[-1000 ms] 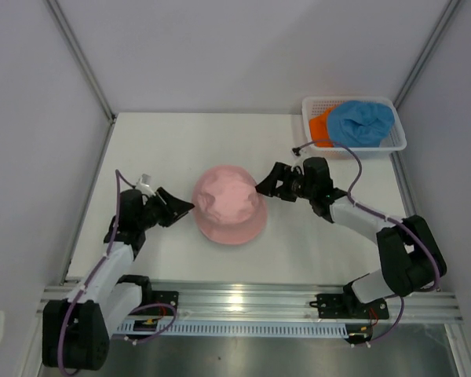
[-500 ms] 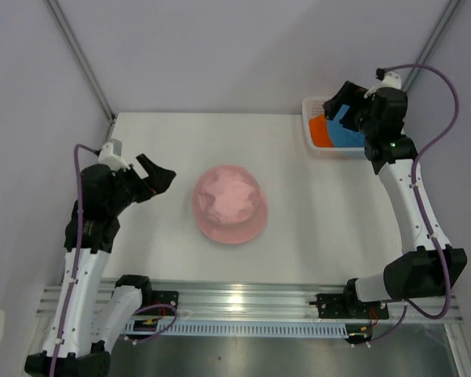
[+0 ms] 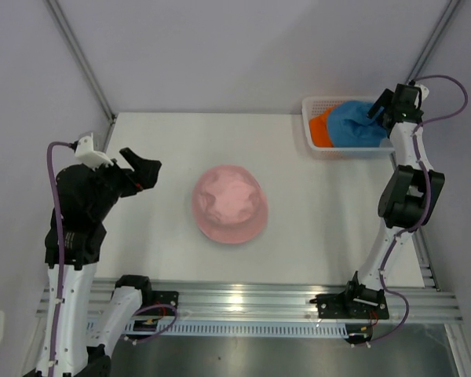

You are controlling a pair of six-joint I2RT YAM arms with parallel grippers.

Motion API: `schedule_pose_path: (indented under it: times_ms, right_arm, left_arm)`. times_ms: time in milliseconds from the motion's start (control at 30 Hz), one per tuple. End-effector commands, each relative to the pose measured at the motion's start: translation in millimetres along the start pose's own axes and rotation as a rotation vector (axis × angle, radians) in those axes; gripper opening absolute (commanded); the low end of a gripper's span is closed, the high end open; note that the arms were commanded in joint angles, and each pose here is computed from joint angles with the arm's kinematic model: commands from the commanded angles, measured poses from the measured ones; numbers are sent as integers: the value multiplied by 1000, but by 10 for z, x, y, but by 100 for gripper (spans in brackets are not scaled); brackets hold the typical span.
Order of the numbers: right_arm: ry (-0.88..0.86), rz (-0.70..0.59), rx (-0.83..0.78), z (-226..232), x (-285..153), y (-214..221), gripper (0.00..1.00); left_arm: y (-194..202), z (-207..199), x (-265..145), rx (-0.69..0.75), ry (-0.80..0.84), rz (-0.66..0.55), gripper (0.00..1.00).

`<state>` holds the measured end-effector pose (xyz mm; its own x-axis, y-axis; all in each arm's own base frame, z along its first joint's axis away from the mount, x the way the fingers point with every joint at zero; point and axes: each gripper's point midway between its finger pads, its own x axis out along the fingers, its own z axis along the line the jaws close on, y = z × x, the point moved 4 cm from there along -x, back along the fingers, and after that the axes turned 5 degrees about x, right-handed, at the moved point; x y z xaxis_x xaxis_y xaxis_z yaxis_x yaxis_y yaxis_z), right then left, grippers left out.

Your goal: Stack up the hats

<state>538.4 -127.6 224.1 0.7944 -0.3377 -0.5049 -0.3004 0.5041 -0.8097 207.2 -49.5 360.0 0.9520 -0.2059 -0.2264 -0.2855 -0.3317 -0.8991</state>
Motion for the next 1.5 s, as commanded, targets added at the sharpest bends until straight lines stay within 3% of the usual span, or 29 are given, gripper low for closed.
schedule_pose_path:
  times_ms: [0,267,400,567,600,667,700,800,867,1000,1200,1467]
  right_arm:
    - [4,-84,2,97,16,-300,93]
    - [59,-31,-37,-36,452,-25,85]
    - [62,-26,-46,-63,530,31,64]
    - [57,-30,-60,-110,539,-15,50]
    - [45,-27,-58,-98,544,-16,41]
    - [43,-36,-58,-115,537,-81,32]
    - [42,-32,-63,-111,525,-89,20]
    - [9,-47,-80,-39,427,-215,0]
    - [-25,-68,-89,32,328,-333,0]
    - [-181,-122,-85,316,-112,-685,0]
    - [-528,-207,-105,975,-1238,-1200,0]
    - [-878,-214,-247,1927,-2785,-912,0]
  left_arm:
    - [12,57,82,4,-30,12,100]
    - [10,80,278,-3,-34,38,99]
    - [19,81,335,-13,-32,51,100]
    - [-10,67,338,-15,-29,48,99]
    - [-22,60,327,-16,-28,45,99]
    - [-32,58,310,-15,-29,38,99]
    - [-40,55,307,-14,-28,34,99]
    - [-36,50,290,-16,-26,33,99]
    - [-31,41,277,-17,-19,33,100]
    - [-45,8,221,-14,-1,21,100]
    - [-63,-55,136,-18,34,7,100]
    - [19,-136,69,-26,98,37,100]
